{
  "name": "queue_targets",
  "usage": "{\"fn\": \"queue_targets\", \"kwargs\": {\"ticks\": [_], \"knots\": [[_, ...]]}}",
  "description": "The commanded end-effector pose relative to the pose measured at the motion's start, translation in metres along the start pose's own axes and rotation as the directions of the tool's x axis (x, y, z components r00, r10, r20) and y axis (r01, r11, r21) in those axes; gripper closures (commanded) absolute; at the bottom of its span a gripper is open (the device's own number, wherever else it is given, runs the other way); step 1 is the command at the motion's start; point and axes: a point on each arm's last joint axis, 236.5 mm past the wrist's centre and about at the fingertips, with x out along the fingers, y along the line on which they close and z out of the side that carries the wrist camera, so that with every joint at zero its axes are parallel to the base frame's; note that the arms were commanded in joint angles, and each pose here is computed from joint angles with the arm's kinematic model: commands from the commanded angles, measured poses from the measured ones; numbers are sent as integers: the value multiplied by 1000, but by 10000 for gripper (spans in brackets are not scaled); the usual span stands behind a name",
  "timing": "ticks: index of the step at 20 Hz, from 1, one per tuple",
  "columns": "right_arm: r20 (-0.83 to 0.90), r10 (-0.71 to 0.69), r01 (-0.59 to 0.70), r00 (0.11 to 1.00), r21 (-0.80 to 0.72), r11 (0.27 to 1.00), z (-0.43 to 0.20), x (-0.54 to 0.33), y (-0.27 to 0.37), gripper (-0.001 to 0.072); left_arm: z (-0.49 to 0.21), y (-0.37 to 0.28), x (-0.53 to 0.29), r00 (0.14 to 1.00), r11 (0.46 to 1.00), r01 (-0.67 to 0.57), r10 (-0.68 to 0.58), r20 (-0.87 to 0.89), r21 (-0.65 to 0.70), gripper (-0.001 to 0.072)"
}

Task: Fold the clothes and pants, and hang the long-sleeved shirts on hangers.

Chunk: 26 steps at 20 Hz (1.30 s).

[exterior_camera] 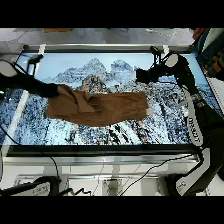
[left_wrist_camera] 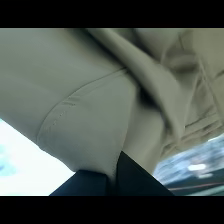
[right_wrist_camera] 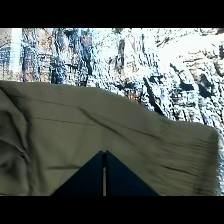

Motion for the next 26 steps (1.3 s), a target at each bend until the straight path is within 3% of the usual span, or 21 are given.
{"fn": "queue_targets", "kwargs": {"ticks": [1,8,15,19,23,26], "knots": [[-36,11,-12,999,-24,1000,-10,5,13,688,-17,33,-58,954,956,-291,294,-56,46,690],[-78,71,-81,994,-132,988,-41,69,91,688,-11,0,-50,960,952,-268,277,-49,149,688],[-145,210,-229,967,-125,965,-148,195,226,690,-10,4,-53,954,946,-287,296,-42,149,688],[-94,278,-289,956,-136,948,-183,217,286,691,23,-3,-73,950,943,-299,280,135,146,687],[-64,392,-395,918,-57,917,-197,208,339,691,29,-48,-65,983,980,-114,88,160,163,687],[-118,342,-356,932,-139,924,-200,202,328,689,28,-78,-51,990,986,27,-49,130,164,686]]}}
